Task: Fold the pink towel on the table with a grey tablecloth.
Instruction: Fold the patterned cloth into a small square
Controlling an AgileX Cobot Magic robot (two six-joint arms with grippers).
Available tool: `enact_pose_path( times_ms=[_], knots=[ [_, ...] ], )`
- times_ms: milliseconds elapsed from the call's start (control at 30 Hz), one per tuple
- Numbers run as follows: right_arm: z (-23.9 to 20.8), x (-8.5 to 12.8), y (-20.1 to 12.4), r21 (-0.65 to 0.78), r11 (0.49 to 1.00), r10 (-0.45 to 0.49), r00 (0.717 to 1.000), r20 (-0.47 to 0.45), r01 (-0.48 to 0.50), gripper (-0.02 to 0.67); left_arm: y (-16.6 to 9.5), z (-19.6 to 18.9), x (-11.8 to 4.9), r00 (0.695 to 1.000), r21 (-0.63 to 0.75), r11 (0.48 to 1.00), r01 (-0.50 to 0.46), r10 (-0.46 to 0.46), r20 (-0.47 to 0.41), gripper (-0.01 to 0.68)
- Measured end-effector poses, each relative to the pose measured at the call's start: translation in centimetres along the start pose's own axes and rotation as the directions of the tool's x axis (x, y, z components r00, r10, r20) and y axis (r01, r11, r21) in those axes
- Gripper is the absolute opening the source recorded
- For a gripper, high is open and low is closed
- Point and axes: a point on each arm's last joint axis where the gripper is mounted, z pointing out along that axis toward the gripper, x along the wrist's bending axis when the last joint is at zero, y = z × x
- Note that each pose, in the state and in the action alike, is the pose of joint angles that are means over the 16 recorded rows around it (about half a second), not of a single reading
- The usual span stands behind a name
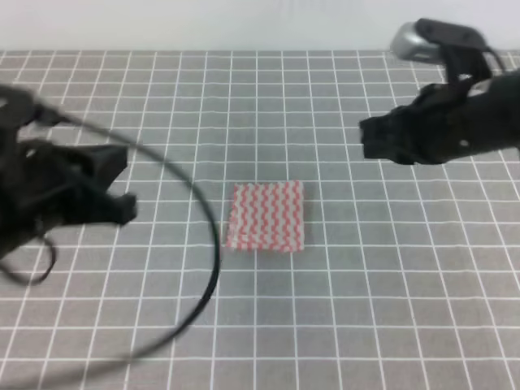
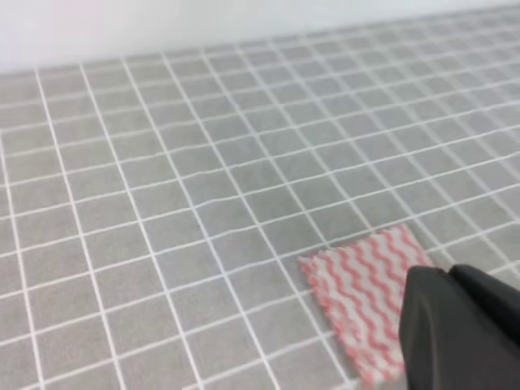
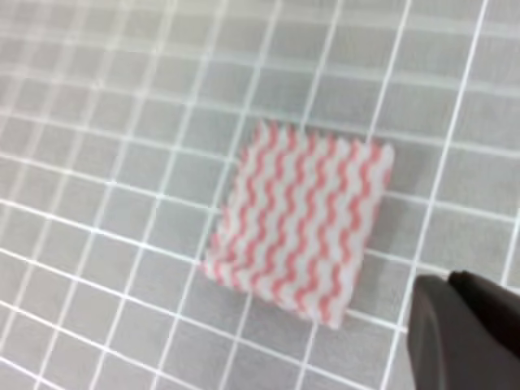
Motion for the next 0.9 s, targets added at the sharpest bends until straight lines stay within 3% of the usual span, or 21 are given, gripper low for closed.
enact_pose_path(
  times_ms=[233,467,900],
  knots=[
    [-5.6,0.9,-3.2,-0.203,0.979,-0.036,0.999,0.001,0.035,-0.001,-2.5,-6.5,-0.9,0.999,-0.139,0.990,-0.040,0.040,-0.006,0.000],
    [-10.3,0.8,-8.6,-0.369,0.923,-0.098,0.994,0.040,0.106,-0.001,-6.1,-11.7,-1.7,0.996,-0.293,0.952,-0.092,0.093,-0.012,0.000],
    [-13.6,-1.3,-18.7,-0.638,0.760,-0.077,0.992,0.100,0.124,-0.001,-12.6,-13.9,-1.6,0.993,-0.428,0.896,-0.114,0.102,-0.050,0.000]
  ],
)
